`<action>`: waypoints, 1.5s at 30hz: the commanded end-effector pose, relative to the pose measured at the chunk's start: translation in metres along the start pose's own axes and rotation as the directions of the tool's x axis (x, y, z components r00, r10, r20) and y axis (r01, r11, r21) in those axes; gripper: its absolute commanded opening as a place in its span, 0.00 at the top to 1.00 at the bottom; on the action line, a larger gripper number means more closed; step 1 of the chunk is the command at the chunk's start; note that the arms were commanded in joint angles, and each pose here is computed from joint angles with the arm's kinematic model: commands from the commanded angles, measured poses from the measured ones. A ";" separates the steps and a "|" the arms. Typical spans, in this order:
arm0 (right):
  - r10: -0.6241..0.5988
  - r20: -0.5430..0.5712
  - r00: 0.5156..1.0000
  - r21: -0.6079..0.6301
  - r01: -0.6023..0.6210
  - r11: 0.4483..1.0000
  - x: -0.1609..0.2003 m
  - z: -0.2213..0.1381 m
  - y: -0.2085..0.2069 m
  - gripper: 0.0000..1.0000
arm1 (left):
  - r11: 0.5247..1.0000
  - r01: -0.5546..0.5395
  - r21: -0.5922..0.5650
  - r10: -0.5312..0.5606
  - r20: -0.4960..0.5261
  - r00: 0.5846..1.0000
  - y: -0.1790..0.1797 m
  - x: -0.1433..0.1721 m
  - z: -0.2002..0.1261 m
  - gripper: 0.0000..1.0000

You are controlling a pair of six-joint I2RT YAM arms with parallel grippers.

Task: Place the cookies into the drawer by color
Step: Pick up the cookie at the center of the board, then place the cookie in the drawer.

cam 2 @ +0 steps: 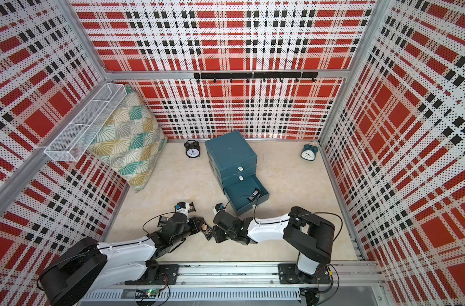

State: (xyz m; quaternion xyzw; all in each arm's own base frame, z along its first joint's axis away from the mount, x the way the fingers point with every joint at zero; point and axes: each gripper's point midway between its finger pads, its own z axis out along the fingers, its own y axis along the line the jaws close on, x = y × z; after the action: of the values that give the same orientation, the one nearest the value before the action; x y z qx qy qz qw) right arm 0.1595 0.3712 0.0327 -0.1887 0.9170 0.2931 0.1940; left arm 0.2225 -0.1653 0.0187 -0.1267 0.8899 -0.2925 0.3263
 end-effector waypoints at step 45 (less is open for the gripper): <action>-0.023 0.378 0.926 0.161 -0.041 0.986 -0.090 -0.151 -0.038 1.00 | 0.967 -0.127 0.220 0.102 0.122 0.987 -0.127 -0.056 -0.070 0.01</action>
State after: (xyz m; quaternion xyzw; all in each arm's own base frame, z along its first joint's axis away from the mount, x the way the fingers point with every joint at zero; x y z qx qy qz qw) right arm 0.2079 0.2942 0.1597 -0.1096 0.8825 0.2856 0.3573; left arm 0.2247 -0.2070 0.1563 -0.0757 0.8373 -0.3724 0.3932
